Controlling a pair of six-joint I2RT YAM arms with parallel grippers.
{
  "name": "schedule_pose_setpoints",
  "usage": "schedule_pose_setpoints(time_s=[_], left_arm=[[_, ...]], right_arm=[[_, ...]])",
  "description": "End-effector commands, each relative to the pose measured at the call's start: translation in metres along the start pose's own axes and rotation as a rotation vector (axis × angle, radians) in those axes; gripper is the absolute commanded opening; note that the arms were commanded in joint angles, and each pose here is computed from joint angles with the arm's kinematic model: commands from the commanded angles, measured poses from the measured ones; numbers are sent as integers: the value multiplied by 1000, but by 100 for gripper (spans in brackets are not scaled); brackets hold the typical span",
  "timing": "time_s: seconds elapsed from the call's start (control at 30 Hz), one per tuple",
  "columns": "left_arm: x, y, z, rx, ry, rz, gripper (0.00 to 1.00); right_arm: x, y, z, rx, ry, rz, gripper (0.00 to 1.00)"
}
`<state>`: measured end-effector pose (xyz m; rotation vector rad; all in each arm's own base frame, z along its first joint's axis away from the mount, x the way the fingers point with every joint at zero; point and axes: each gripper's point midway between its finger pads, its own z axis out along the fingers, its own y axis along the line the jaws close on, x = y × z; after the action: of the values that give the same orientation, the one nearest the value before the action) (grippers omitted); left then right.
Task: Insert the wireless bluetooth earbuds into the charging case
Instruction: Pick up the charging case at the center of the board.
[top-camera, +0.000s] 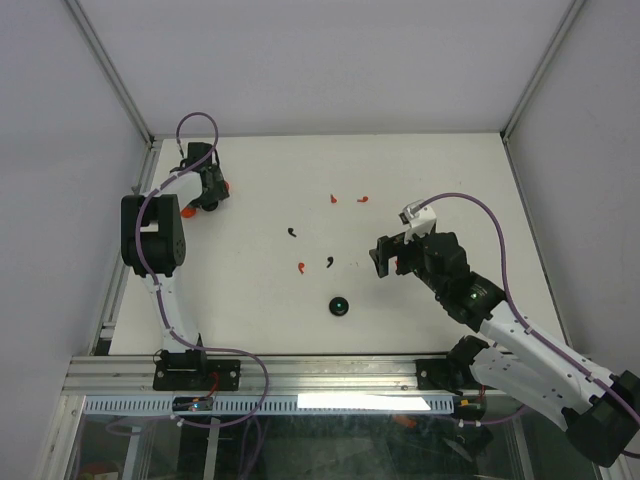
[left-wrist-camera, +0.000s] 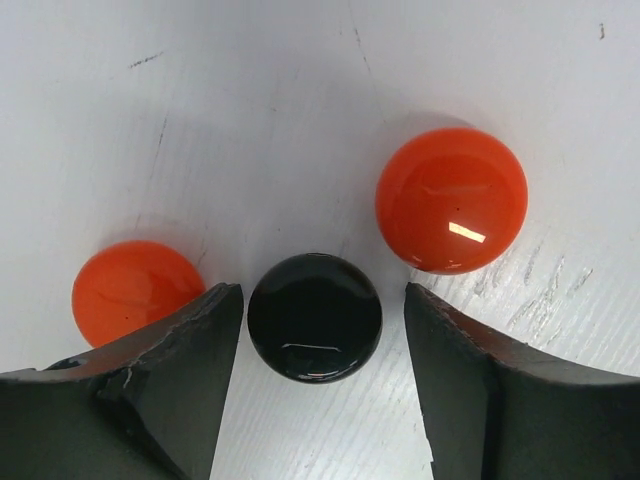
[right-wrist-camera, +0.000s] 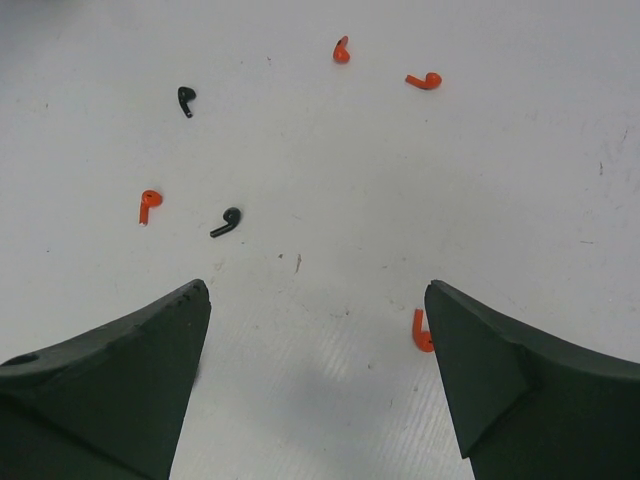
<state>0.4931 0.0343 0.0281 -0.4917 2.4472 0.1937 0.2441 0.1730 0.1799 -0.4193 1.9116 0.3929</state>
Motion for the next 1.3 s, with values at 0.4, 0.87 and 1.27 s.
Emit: schedule_pose_setpoints(time_s=[0.4, 0.87, 1.27], left_arm=[[-4, -8, -26, 116, 0, 34, 38], [5, -67, -150, 403, -176, 387, 35], [31, -120, -259, 718, -479, 800, 34]], right_arm=[[-23, 13, 1, -66, -38, -15, 92], [-32, 40, -7, -201, 20, 14, 92], [-43, 65, -8, -334, 96, -7, 91]])
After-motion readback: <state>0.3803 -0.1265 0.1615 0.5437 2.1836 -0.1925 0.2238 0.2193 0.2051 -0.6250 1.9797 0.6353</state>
